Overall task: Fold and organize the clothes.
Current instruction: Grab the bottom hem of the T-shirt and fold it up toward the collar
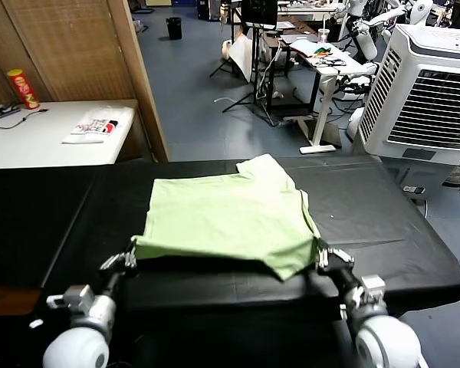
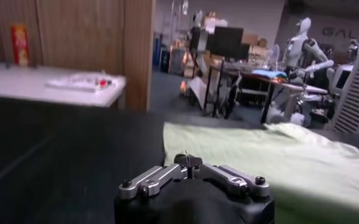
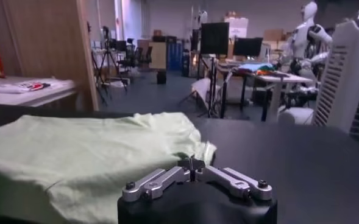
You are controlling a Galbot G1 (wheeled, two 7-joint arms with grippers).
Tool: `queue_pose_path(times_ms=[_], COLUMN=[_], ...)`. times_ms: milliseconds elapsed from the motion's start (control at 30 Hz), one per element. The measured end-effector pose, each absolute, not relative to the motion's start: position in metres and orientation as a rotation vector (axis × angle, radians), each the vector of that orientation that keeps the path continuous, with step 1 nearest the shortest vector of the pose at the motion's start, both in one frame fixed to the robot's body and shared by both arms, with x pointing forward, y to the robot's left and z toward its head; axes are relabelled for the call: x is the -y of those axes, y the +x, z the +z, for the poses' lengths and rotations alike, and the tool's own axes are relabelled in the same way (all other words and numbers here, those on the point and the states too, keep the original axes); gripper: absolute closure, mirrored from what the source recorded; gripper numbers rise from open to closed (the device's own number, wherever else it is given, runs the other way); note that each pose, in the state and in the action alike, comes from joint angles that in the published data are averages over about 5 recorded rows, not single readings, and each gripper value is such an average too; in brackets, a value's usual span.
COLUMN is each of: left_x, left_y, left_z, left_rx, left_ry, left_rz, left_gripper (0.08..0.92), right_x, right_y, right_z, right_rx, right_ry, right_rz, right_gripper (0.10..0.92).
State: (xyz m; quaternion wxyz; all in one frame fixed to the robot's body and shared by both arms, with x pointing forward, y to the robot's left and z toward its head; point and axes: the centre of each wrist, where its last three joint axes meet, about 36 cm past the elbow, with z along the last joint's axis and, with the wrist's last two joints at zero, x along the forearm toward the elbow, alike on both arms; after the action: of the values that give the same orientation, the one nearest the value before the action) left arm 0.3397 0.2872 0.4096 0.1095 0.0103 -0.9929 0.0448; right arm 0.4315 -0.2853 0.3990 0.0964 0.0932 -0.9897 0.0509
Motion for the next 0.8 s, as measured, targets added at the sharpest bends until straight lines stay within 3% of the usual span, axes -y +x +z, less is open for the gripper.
queue_pose_path(times_ms=[300,400,467,633,733,800], left_x=[-0.296,-0.301,-0.303,-0.304,-0.306,-0.307], left_y=[0.370,0.379,0.385,0.391,0.388,0.385], left_z=[0.383,0.380,0.379,0.380,0.381,0.381], left_rx=[2.890,2.885,2.884,2.885,2.885,2.882], left_ry=[0.060,0.066,0.070,0.086,0.095,0.099], left_rz=[0.081,0.068,0.065,0.109,0.112,0.103], left_gripper=[0.874,0.874,0.874,0.857,0.714,0.564], right_x=[0.278,0.278,0.280,0.285,0.285,0.284], right_y=[0.478,0.484,0.482,0.461,0.441,0.427], right_z=[0.390,0.390,0.392,0.399,0.403,0.405], right_rx=[2.913,2.915,2.913,2.881,2.858,2.847], right_ry=[0.327,0.338,0.347,0.350,0.359,0.369], right_rz=[0.187,0.193,0.199,0.234,0.261,0.274], right_gripper=[0.900,0.858,0.787,0.471,0.317,0.254])
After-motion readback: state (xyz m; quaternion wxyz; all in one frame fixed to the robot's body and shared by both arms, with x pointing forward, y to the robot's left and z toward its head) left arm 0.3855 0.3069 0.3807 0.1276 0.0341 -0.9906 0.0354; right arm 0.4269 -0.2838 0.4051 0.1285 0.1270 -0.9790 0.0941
